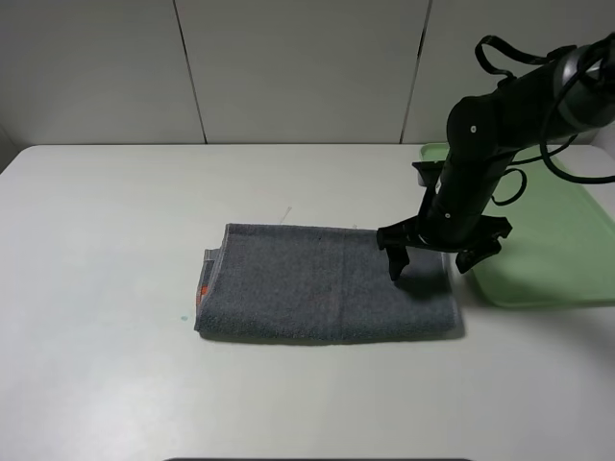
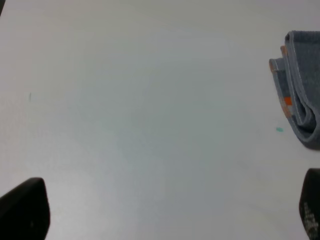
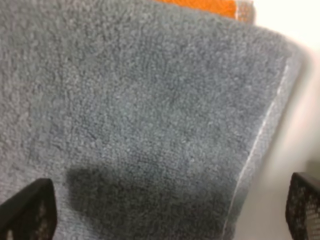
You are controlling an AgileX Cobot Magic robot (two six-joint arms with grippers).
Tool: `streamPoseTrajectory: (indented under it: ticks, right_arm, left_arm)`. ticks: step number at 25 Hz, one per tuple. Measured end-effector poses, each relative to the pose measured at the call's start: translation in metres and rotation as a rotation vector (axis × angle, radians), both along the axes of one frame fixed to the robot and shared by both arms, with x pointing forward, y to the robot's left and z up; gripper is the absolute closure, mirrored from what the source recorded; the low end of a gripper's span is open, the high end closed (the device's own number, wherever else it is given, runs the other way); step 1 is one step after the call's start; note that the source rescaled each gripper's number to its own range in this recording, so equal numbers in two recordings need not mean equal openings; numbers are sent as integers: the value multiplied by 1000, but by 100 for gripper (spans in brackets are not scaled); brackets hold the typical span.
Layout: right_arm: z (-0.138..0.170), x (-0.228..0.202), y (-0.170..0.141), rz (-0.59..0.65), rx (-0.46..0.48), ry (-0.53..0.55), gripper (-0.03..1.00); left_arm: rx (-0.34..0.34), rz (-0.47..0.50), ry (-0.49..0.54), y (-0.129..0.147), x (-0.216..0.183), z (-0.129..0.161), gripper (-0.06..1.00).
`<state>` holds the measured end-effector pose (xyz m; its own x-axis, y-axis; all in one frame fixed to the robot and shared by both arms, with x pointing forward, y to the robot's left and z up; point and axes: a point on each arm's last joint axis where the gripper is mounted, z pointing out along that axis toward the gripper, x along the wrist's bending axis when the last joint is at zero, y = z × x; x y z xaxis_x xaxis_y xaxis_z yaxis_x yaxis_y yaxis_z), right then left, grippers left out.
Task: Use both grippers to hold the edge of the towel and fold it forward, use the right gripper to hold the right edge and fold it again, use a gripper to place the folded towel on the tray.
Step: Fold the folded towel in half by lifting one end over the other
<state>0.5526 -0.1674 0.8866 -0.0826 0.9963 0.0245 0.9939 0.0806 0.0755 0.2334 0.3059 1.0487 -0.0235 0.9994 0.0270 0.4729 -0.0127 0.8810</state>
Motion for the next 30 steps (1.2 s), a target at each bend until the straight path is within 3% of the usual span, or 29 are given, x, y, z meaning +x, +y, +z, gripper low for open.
streamPoseTrajectory:
  ticks: [16, 18, 25, 26, 30]
  right_arm:
    - [-22, 1, 1, 10, -5, 53, -2]
    - [-23, 1, 3, -3, 7, 59, 10]
    - [-23, 2, 6, -28, 35, 50, 78]
    - [-23, 2, 6, -28, 35, 50, 84]
    - [-21, 5, 7, -22, 32, 48, 83]
  left_arm:
    - [0, 0, 0, 0, 0, 0, -6]
    - [0, 0, 0, 0, 0, 0, -6]
    - [0, 0, 0, 0, 0, 0, -6]
    - [0, 0, 0, 0, 0, 0, -6]
    - [0, 0, 1, 0, 0, 0, -6]
